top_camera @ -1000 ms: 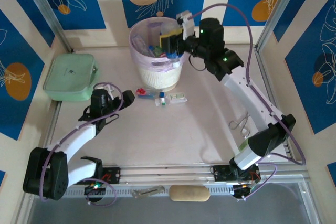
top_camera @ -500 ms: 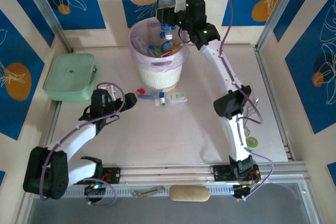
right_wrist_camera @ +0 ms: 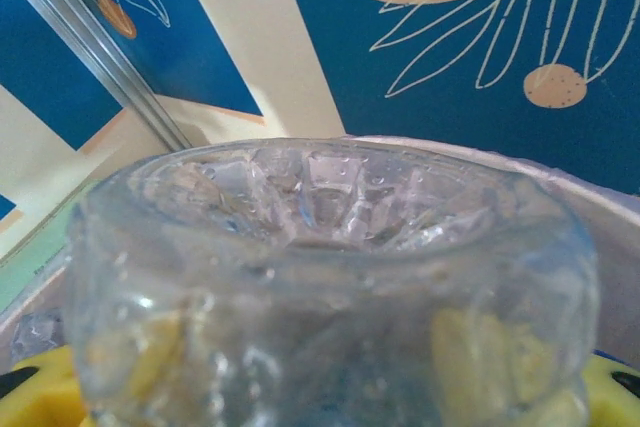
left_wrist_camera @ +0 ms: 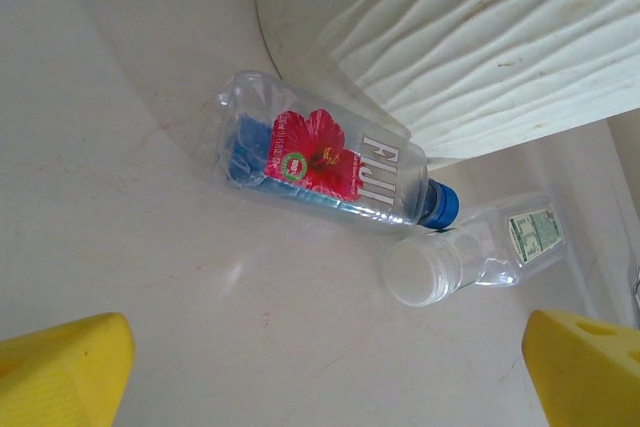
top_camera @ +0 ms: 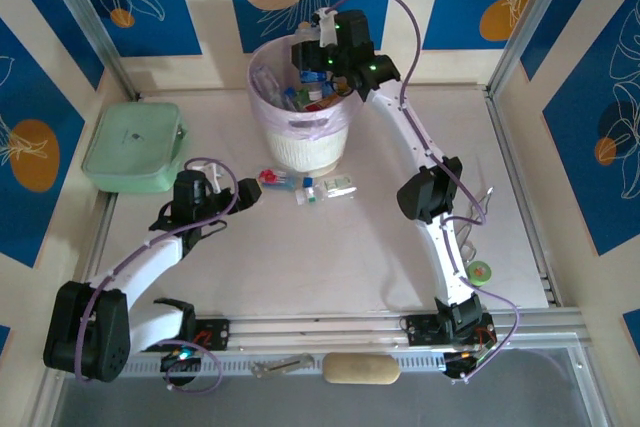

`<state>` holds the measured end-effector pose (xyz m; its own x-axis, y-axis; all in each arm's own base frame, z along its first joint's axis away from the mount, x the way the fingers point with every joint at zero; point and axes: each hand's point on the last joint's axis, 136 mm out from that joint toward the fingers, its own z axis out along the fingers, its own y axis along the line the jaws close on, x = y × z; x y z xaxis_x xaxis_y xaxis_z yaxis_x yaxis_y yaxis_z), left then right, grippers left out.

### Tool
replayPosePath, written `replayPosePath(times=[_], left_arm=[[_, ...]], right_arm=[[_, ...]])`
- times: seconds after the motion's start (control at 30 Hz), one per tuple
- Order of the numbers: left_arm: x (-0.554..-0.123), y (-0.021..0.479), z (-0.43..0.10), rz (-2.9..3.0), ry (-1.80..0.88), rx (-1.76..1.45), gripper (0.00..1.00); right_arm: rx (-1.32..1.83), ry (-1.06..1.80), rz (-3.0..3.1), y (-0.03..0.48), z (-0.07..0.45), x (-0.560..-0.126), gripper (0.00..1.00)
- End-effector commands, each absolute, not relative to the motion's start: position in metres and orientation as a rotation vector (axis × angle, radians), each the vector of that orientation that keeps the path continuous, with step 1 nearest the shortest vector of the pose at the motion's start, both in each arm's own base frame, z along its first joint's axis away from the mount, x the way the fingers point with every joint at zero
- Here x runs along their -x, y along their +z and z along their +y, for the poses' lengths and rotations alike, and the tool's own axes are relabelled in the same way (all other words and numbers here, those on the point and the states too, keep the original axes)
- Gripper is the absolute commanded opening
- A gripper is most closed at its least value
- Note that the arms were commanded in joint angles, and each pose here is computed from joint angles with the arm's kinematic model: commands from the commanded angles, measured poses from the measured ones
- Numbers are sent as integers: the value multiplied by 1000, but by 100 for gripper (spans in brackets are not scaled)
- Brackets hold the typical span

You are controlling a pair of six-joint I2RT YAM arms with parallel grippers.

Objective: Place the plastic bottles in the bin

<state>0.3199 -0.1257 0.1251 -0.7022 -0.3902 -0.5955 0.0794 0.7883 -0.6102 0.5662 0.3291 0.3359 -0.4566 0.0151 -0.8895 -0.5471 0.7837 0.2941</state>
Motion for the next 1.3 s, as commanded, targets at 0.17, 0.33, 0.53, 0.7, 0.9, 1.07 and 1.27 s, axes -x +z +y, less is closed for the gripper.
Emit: replayPosePath(times=[0.17, 0.33, 0.53, 0.7, 0.9, 1.07, 1.27], left_arm=[[-322, 128, -128, 2216, -828, 217, 99], [-322, 130, -128, 2212, -827, 220, 99], [-323, 128, -126, 2213, -817, 228, 100], [-328, 132, -122, 2202, -781, 233, 99], [-341, 147, -120, 2180, -737, 203, 100], [-350, 155, -123, 2165, -743, 195, 99], [-354, 154, -123, 2167, -758, 225, 99]], right_arm=[[492, 677, 1931, 348, 341, -547, 79], [500, 659, 1855, 376, 341, -544, 90], [488, 664, 1792, 416, 331, -528, 91], [466, 677, 1803, 438, 319, -504, 91], [455, 686, 1890, 423, 303, -474, 93], [443, 690, 1938, 390, 284, -438, 99], [487, 737, 2040, 323, 264, -378, 99]])
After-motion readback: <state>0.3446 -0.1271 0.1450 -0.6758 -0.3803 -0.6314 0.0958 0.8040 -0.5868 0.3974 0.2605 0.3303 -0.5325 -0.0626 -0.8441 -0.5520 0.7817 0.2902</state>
